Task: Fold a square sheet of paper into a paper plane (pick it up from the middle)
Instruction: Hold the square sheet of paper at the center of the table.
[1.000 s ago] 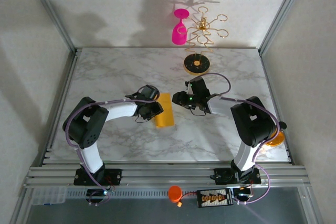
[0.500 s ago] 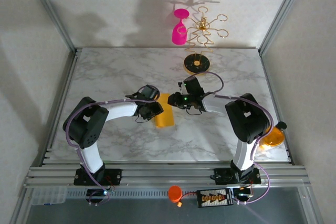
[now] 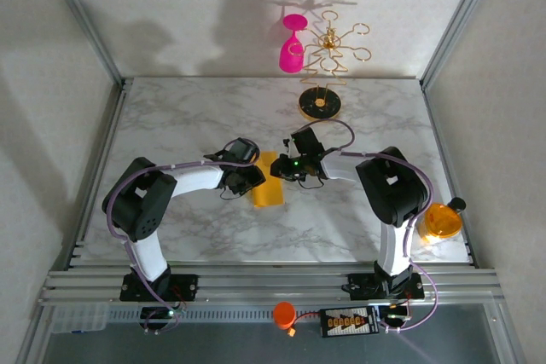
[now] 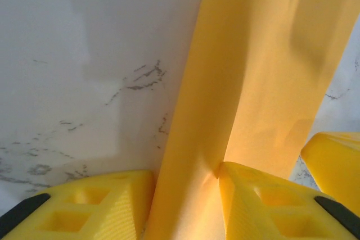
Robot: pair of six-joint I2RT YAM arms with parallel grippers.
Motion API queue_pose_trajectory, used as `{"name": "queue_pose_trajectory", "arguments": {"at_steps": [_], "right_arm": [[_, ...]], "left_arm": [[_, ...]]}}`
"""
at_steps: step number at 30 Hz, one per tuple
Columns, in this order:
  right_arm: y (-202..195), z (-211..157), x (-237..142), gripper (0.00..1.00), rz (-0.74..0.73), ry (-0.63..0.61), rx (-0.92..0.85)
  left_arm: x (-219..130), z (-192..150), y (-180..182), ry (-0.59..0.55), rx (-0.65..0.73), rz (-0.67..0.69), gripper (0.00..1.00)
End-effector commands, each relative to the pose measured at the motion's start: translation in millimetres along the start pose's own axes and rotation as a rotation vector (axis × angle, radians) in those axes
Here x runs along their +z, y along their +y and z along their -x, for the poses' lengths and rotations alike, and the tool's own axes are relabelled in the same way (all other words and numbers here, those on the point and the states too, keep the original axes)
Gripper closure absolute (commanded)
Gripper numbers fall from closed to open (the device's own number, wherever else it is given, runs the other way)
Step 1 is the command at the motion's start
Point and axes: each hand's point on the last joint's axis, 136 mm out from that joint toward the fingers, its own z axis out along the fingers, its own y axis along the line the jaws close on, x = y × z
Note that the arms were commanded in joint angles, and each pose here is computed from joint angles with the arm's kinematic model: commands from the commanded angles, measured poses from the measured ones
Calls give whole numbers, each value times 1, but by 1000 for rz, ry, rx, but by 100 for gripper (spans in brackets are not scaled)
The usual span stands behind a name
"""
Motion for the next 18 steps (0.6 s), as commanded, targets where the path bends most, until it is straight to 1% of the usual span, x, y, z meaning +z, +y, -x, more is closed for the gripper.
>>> {"name": "queue_pose_trajectory", "arguments": {"at_steps": [1,7,18], "right_arm": [[3,-5,4,83,-4,30,-12],[3,-5,5,83,-4,34,-12],[2,-8,7,83,-3,50,-16]], "left_arm": [[63,-63,104,171,-29,294,59],[64,-64,105,174,-41,298,60],[66,-67,107,185,-48,299,58]]}}
